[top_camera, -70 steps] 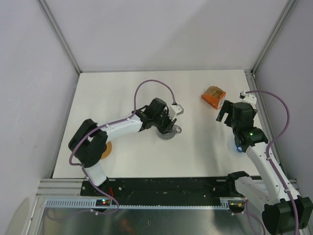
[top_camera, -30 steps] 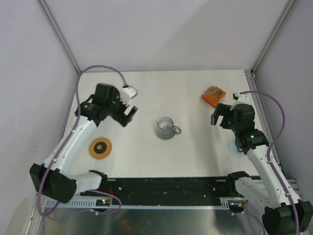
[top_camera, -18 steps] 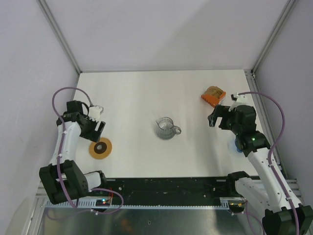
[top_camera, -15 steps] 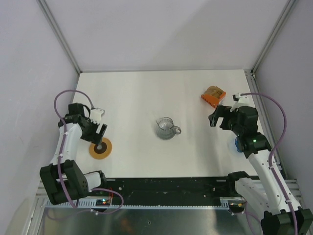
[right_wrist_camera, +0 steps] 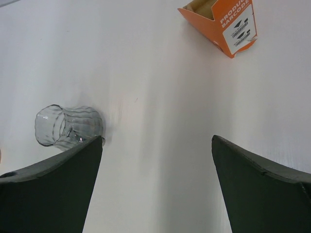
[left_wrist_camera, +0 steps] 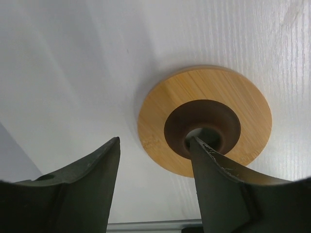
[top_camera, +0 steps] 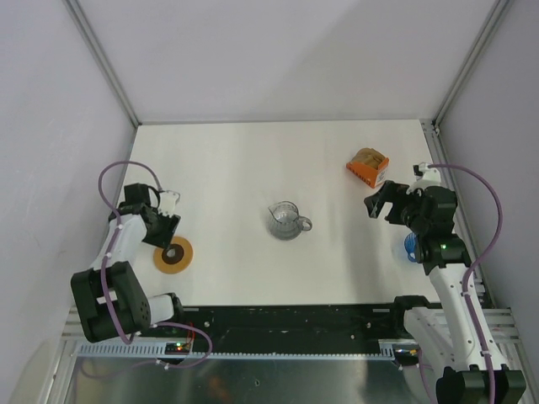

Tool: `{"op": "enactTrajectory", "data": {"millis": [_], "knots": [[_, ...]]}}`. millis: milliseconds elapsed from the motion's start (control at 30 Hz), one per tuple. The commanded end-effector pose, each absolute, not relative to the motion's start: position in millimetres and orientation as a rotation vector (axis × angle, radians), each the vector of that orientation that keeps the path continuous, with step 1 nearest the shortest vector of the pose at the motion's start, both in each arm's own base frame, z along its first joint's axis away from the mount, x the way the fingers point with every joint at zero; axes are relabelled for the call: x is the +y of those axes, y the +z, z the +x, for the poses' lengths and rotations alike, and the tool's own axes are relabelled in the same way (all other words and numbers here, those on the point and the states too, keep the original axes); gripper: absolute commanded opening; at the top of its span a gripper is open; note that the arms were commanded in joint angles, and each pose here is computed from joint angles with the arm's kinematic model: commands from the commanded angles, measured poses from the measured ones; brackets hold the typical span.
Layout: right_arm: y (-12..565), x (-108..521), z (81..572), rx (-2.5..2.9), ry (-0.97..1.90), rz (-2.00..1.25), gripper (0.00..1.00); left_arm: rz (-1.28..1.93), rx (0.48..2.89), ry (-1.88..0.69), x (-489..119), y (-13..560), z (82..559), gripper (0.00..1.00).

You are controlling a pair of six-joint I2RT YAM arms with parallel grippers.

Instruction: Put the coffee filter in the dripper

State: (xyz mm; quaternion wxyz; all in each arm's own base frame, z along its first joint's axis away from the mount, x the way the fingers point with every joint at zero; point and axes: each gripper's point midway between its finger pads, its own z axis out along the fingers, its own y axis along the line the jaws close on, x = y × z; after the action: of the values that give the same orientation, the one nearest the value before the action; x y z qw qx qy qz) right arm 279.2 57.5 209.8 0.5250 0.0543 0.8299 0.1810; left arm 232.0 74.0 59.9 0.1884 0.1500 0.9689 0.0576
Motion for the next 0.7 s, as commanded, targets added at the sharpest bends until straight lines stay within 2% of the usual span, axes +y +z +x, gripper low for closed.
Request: {"op": "enactTrajectory", "data": {"millis": [0,233,367,433,567,667], "knots": [[224.4,61.3,280.2,1.929,0.463,0.109,0.99,0.397,2.738,0.103,68.5,45.3,232.3,0.63],[224.7,59.8,279.7,1.928,0.454,0.113,0.99,0.435,2.774,0.077,66.3,30.7,225.1,0.61],[223.8,57.7,279.6,1.93,0.442,0.122,0.99,0.431,2.802,0.051,64.2,18.7,222.2,0.54],[224.2,57.4,280.2,1.928,0.44,0.123,0.99,0.431,2.822,0.018,59.2,9.7,219.1,0.45],[224.1,57.6,280.3,1.928,0.44,0.12,0.99,0.418,2.829,-0.017,50.0,0.4,218.5,0.08],[226.2,58.3,279.9,1.921,0.445,0.117,0.99,0.389,2.775,-0.022,46.0,9.4,231.8,0.01]]}}
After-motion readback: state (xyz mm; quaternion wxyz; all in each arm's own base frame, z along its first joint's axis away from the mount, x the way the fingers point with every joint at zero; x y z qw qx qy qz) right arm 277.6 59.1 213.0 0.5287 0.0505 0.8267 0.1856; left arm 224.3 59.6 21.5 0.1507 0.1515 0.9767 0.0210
